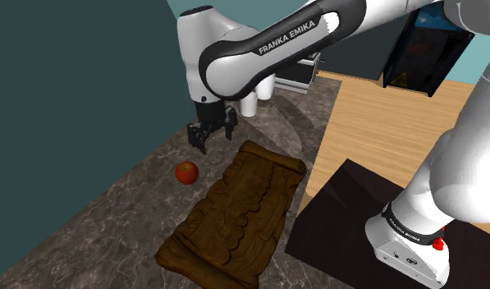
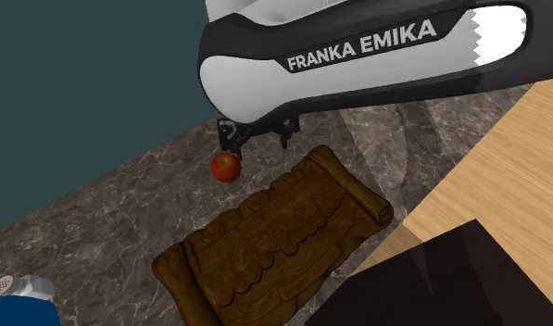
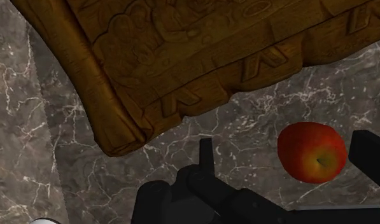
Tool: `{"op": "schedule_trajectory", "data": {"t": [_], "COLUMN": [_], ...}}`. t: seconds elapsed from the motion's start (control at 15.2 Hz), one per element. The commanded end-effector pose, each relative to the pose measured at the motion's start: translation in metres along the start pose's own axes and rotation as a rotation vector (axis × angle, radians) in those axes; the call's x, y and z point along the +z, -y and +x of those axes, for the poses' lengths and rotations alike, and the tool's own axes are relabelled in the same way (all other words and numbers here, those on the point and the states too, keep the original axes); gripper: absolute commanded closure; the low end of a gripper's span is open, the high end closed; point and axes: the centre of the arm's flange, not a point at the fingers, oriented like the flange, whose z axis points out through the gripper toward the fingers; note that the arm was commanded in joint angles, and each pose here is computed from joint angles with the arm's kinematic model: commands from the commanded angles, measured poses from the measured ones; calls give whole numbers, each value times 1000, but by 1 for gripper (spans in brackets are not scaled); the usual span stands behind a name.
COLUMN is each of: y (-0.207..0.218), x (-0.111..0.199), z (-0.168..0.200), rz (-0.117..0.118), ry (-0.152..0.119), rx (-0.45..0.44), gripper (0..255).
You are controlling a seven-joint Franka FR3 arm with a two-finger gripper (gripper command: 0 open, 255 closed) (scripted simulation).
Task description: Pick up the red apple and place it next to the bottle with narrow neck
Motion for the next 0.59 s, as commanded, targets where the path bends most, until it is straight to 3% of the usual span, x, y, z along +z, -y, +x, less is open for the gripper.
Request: {"op": "schedule_trajectory", "data": {"t": [0.0,0.53], "y": [18,89], "x": [16,79], "z": [17,67], "rz": [-4,-19], "ry": [12,58], "rx": [10,43], "gripper": [0,0]}}
